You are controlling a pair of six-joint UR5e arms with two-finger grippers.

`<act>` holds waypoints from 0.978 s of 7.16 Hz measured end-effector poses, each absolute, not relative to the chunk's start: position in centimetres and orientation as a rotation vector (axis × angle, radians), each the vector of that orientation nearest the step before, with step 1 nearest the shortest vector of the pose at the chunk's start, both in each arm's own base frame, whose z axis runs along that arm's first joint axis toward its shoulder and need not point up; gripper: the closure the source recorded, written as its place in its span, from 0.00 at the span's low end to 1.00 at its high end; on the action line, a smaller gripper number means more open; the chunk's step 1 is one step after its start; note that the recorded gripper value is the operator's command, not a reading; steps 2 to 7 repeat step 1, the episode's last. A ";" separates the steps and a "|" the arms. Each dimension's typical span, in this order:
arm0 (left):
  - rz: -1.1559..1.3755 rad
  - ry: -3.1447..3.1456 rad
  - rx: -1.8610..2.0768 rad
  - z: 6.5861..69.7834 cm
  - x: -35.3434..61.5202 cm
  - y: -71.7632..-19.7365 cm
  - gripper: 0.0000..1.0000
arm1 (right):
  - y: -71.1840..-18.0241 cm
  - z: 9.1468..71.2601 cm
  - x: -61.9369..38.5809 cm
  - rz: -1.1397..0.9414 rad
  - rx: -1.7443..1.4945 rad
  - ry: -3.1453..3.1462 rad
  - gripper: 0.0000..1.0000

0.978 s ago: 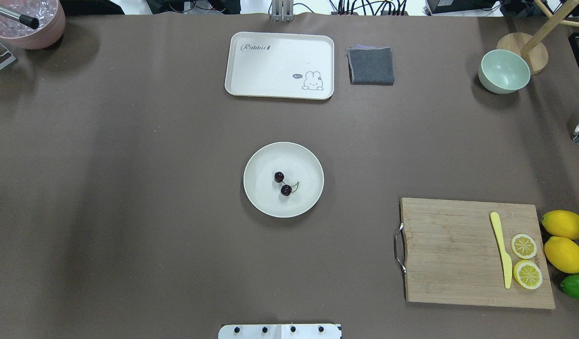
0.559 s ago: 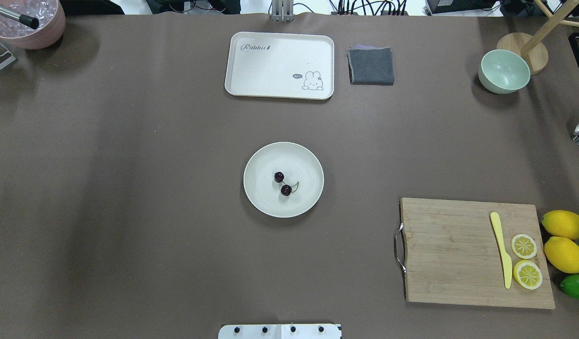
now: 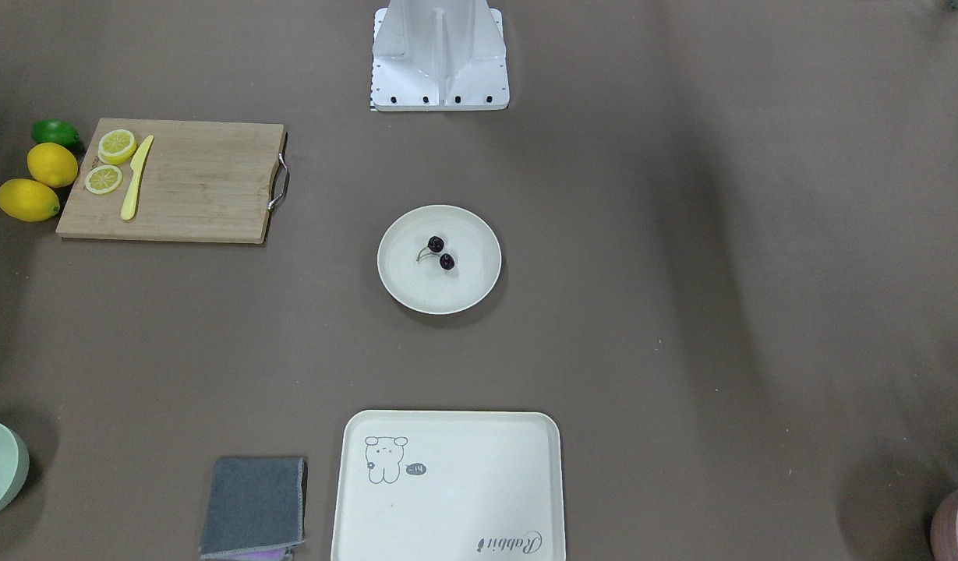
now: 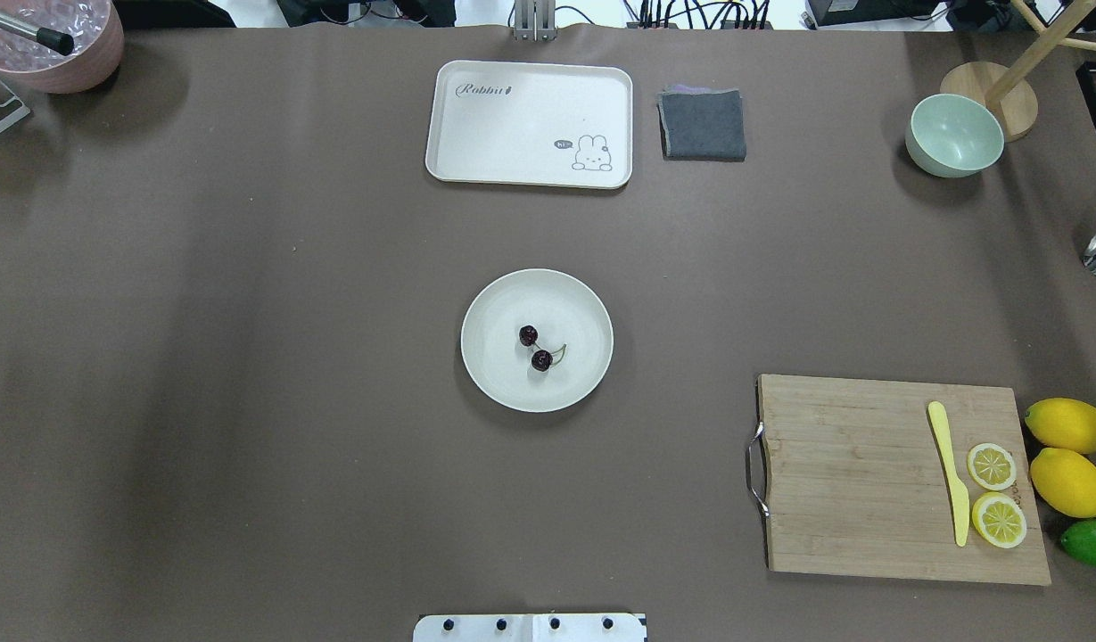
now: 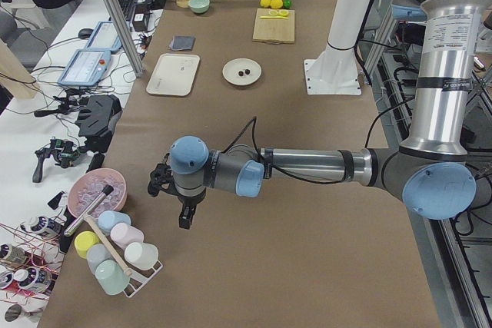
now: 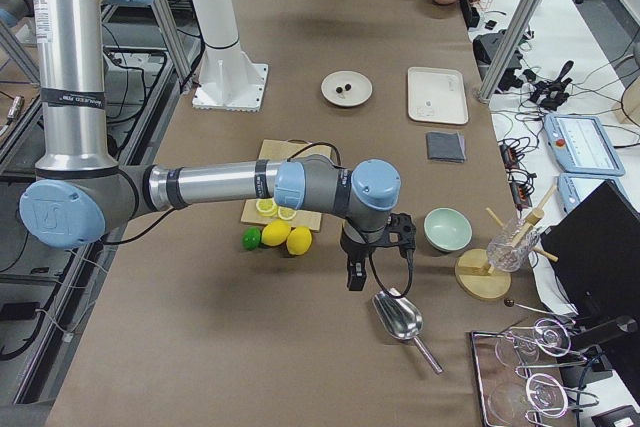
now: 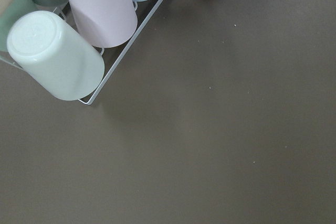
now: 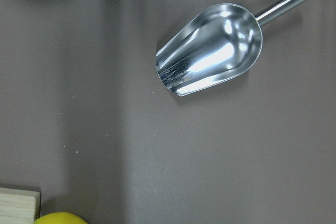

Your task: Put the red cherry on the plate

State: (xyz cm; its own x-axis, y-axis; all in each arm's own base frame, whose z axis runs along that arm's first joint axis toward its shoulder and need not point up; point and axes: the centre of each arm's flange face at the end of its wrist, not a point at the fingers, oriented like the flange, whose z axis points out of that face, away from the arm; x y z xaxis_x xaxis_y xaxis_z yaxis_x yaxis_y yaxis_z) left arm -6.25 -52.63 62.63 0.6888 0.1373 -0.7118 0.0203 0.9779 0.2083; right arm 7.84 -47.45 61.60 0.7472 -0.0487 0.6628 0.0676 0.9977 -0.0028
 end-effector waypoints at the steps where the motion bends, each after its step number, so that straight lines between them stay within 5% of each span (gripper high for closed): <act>1: 0.066 0.810 0.205 62.7 -6.3 -52.6 0.02 | -47.5 61.5 7.9 -0.063 -0.026 -0.724 0.00; 7: 0.066 0.810 0.205 62.7 -6.3 -52.6 0.02 | -47.5 61.5 7.9 -0.063 -0.026 -0.724 0.00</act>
